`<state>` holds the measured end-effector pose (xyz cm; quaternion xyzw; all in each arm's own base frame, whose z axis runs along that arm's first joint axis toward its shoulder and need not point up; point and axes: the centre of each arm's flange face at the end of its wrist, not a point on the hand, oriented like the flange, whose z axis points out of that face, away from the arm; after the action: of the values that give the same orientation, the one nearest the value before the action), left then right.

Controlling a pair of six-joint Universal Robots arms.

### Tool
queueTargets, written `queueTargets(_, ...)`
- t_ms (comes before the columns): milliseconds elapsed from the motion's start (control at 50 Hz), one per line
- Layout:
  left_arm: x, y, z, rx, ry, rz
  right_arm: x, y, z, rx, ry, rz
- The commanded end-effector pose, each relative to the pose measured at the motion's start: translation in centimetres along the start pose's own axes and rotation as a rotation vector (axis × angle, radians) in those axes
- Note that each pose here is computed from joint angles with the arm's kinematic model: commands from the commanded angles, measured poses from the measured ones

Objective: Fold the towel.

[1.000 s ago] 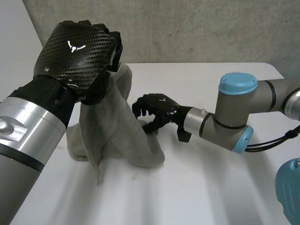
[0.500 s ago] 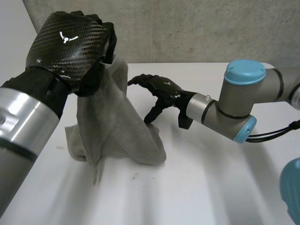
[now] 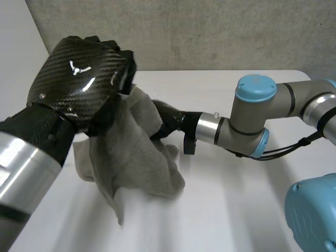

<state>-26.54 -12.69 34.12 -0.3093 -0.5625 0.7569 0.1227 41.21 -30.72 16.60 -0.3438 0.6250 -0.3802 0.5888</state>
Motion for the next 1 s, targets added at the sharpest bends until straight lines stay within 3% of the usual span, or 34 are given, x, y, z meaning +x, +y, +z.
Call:
queueTargets(20, -3.3, 1.2, 3.0, -0.011, -0.115, 0.023, 1.0, -8.6, -2.0, 0.269, 0.233, -0.166)
queueTargets(40, -3.3, 1.2, 3.1, -0.011, -0.115, 0.023, 1.0, -8.7, -2.0, 0.270, 0.234, -0.167)
queueTargets(80, -4.0, 0.7, 4.4, 0.029, -0.135, 0.030, 1.0, -14.2, -5.0, 0.483, 0.442, -0.288)
queueTargets(100, -4.0, 0.6, 4.4, 0.029, -0.135, 0.030, 1.0, -14.3, -5.0, 0.484, 0.443, -0.289)
queueTargets(140, -4.5, -0.1, 5.5, 0.076, -0.154, 0.034, -0.6, -17.9, -8.4, 0.622, 0.618, -0.439)
queueTargets(160, -4.5, -0.1, 5.5, 0.076, -0.154, 0.034, -0.6, -17.9, -8.4, 0.622, 0.619, -0.439)
queueTargets(180, -4.6, -0.2, 6.1, 0.095, -0.160, 0.034, -1.7, -18.9, -9.8, 0.646, 0.669, -0.528)
queueTargets(200, -4.6, -0.2, 6.1, 0.095, -0.160, 0.034, -1.7, -18.9, -9.8, 0.647, 0.669, -0.529)
queueTargets(280, -4.8, -0.2, 7.3, 0.129, -0.172, 0.028, -5.1, -17.8, -11.9, 0.632, 0.754, -0.754)
queueTargets(360, -4.5, 0.9, 8.3, 0.142, -0.175, 0.025, -9.1, -17.0, -13.7, 0.731, 0.796, -0.940)
queueTargets(420, -4.4, 1.4, 8.6, 0.145, -0.178, 0.026, -10.1, -16.3, -14.2, 0.734, 0.805, -0.955)
queueTargets(560, -3.6, 5.7, 9.6, 0.058, -0.166, 0.028, -12.1, -7.7, -11.3, 0.447, 0.714, -0.795)
queueTargets(640, -5.1, 9.2, 9.4, -0.043, -0.202, 0.038, -12.2, -2.0, -9.7, 0.236, 0.677, -0.737)
queueTargets(800, -5.2, 12.0, 8.7, -0.127, -0.202, 0.030, -13.5, 4.5, -8.6, -0.013, 0.596, -0.673)
queueTargets(1000, -4.9, 13.0, 7.6, -0.170, -0.196, 0.025, -13.2, 2.2, -7.7, 0.027, 0.606, -0.691)
